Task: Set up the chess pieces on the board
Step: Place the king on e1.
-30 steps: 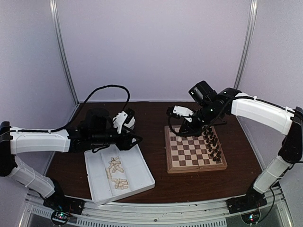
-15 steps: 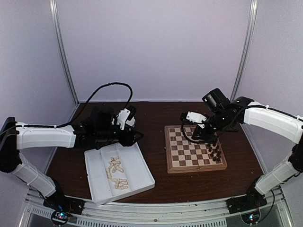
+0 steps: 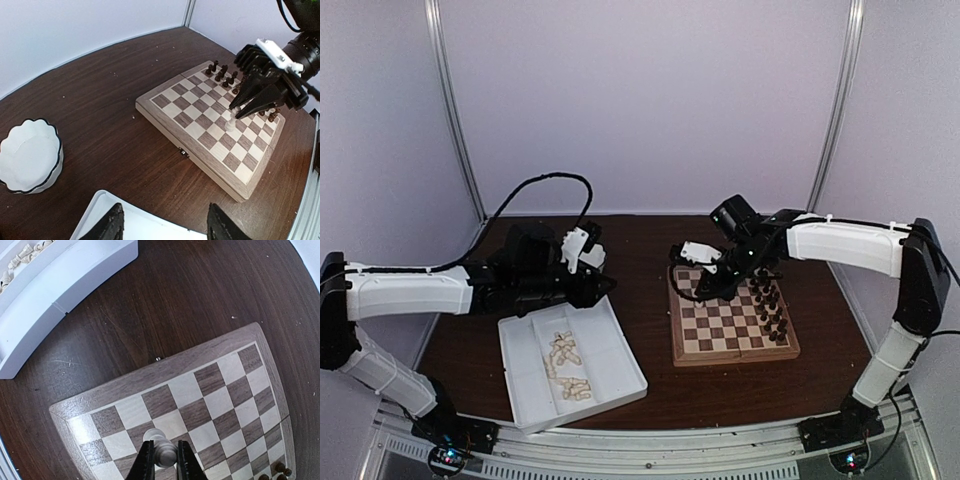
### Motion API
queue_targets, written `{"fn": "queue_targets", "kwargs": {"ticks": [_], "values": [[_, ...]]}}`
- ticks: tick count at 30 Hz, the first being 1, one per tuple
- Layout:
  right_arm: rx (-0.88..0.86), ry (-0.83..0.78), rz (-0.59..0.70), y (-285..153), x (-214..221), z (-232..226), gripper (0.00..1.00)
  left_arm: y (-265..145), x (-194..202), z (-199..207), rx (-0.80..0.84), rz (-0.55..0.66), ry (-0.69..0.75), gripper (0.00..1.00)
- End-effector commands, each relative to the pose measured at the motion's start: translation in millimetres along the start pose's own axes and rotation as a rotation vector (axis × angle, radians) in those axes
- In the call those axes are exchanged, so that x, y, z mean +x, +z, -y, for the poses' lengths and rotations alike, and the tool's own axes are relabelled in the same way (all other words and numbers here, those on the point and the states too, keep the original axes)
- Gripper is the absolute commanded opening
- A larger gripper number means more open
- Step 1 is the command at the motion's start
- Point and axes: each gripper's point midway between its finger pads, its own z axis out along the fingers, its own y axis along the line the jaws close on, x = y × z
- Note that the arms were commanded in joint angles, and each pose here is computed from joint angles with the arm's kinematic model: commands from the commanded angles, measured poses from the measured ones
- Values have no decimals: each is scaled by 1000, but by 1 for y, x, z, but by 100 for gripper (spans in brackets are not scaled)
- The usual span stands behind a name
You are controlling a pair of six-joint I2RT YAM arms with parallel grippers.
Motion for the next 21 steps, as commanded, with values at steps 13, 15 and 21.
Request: {"fn": "queue_targets", "kwargs": {"ticks": [13,15,21], "values": [[12,-86,33,41,-21,-1,0,-13,-1,-15,-64,18,-3,56],[15,-87,18,45,-17,-1,0,-13,-1,-15,-65,17,-3,56],[20,-86,6,49,-13,1,0,-14,-2,-15,-66,20,-3,56]]}}
